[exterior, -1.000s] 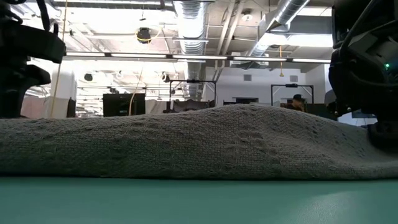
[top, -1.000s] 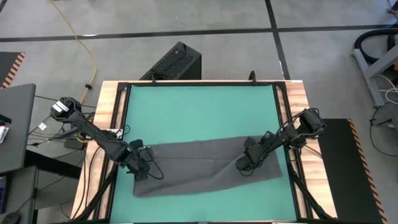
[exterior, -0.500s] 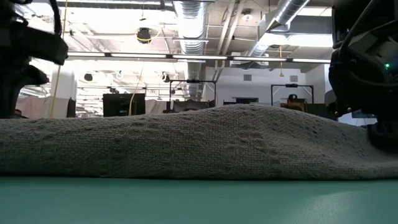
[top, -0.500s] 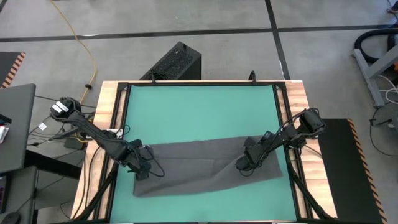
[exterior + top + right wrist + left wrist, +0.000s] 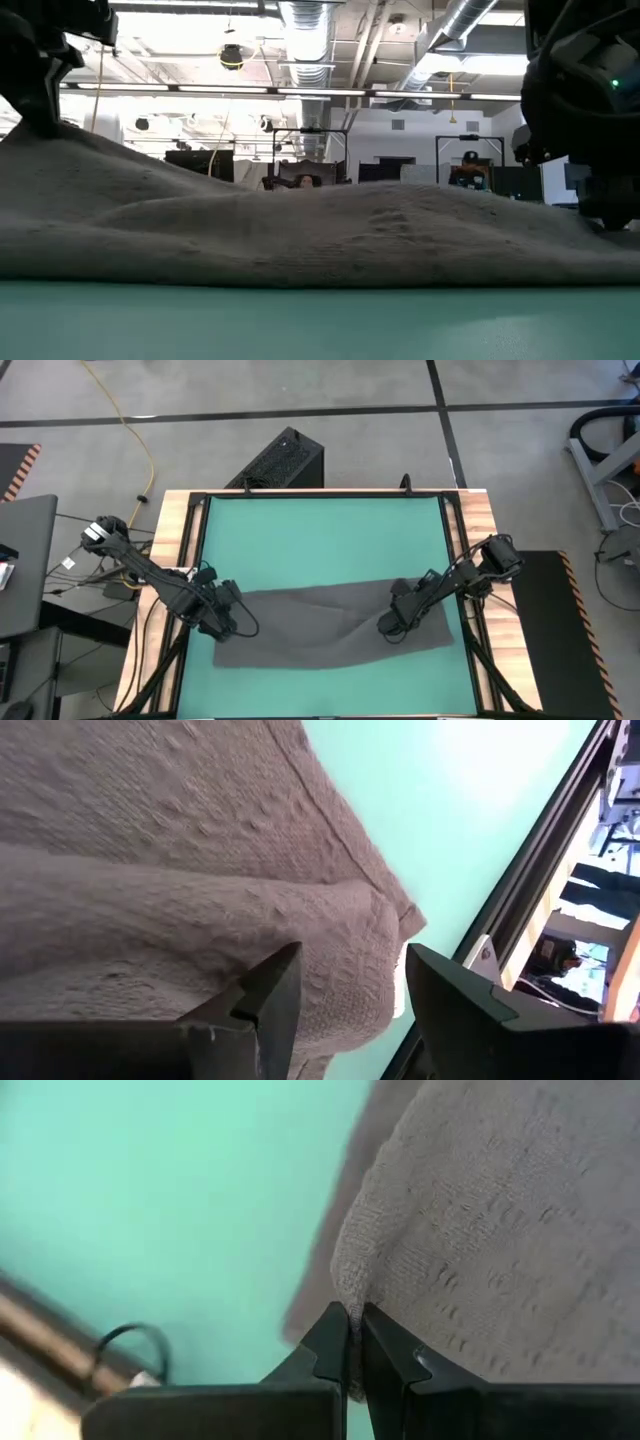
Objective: Roll towel
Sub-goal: Roll the gray towel
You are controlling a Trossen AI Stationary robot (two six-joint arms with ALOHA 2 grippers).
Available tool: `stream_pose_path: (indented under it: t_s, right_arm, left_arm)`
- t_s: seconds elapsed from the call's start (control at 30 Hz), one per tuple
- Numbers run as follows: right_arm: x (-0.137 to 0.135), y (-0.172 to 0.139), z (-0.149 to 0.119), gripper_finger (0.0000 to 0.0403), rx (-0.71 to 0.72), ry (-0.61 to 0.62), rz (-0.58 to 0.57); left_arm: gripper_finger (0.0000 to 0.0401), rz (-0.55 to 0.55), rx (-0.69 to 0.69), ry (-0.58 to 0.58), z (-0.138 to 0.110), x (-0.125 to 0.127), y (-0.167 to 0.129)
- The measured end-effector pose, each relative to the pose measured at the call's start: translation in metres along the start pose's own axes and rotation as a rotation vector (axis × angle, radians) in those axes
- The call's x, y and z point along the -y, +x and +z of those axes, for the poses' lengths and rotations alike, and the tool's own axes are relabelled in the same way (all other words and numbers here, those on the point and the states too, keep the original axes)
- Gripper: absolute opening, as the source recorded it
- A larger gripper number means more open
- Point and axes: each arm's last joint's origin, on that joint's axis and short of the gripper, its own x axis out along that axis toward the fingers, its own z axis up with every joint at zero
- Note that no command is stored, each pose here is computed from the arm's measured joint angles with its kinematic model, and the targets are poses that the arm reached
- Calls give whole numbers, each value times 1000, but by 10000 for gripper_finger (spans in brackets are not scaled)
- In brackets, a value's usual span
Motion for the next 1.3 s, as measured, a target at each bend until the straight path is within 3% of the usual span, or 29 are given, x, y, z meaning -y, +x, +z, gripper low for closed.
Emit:
stream_pose_path:
  t_s: [0.33,0.6,0.83,0.97,1.1,1.3]
  right_arm:
    - [2,-5,2,202,19,24,-22]
    - [18,-6,-3,202,-8,127,-178]
    - [16,-9,3,202,6,91,-147]
    - [15,-20,11,202,118,45,-98]
    - [16,-35,22,202,239,-45,-30]
    - [-2,-62,49,202,530,-252,322]
  left_arm:
    - [1,43,-14,-11,-9,-1,-3]
    - [0,137,-2,-74,-15,-9,-5]
    - [0,160,78,-112,-14,-9,-6]
    - [0,167,96,-133,-14,-9,-6]
    - [0,189,22,-146,-23,-12,6]
    - [0,208,-23,-161,-36,-13,26]
